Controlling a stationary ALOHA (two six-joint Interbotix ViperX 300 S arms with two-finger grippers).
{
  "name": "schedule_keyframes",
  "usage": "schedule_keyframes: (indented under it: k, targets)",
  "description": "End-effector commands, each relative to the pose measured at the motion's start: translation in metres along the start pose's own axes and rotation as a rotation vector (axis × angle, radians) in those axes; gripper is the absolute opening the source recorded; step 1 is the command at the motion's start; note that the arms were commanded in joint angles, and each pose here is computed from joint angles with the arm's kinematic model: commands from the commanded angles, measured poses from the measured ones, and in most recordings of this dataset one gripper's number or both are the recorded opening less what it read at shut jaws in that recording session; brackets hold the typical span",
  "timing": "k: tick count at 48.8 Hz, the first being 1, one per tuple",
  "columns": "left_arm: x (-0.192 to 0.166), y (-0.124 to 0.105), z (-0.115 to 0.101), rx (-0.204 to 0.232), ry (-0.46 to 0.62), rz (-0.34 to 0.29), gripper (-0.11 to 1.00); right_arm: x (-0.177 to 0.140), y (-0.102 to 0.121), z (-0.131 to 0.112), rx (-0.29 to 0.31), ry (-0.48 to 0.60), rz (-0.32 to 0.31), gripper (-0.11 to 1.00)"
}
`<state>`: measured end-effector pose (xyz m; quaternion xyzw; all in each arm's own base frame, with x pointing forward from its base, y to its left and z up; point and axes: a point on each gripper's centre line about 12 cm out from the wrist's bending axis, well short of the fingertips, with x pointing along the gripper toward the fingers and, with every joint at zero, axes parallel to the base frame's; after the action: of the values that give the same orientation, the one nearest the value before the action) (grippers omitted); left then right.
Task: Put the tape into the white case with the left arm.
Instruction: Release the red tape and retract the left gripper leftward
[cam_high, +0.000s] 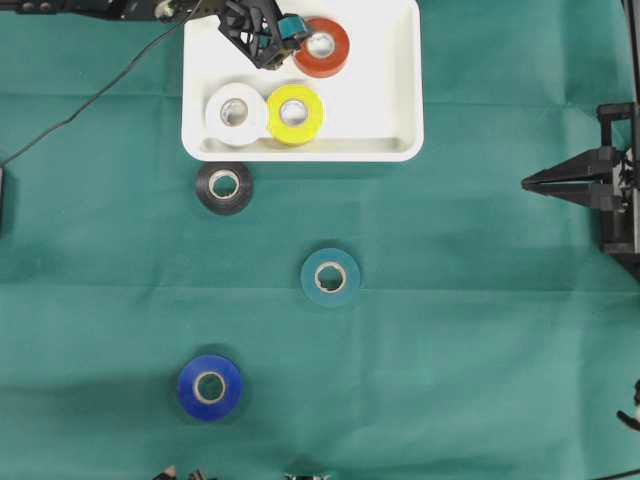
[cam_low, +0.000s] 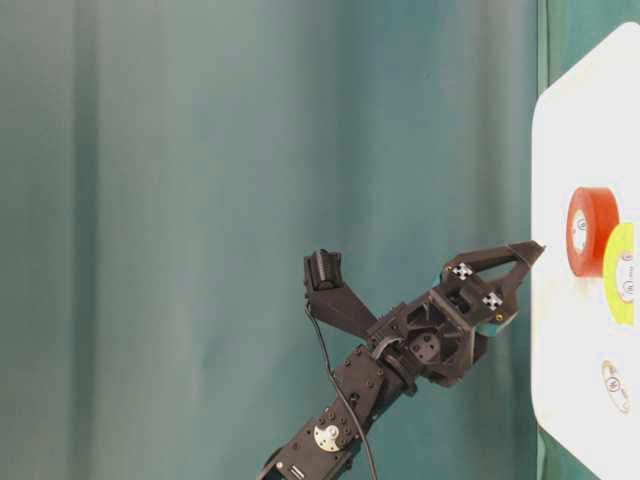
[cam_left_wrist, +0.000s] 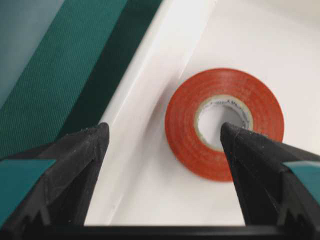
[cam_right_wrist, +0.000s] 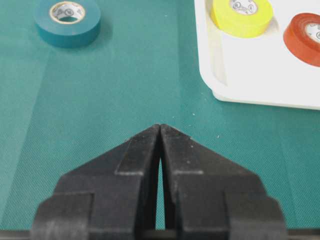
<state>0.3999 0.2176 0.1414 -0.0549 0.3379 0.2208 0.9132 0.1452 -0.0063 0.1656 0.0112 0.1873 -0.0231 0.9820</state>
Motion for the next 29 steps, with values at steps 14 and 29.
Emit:
schedule_keyframes:
  k: [14, 29]
  targets:
    - [-0.054, 0.001, 0.0, -0.004, -0.038, 0.003, 0.87, 0.0, 0.0, 0.006, 0.002, -0.02, 0.0, -0.1]
    - [-0.103, -0.015, -0.034, 0.019, -0.026, -0.027, 0.87, 0.0, 0.0, 0.005, 0.001, -0.021, -0.002, -0.1]
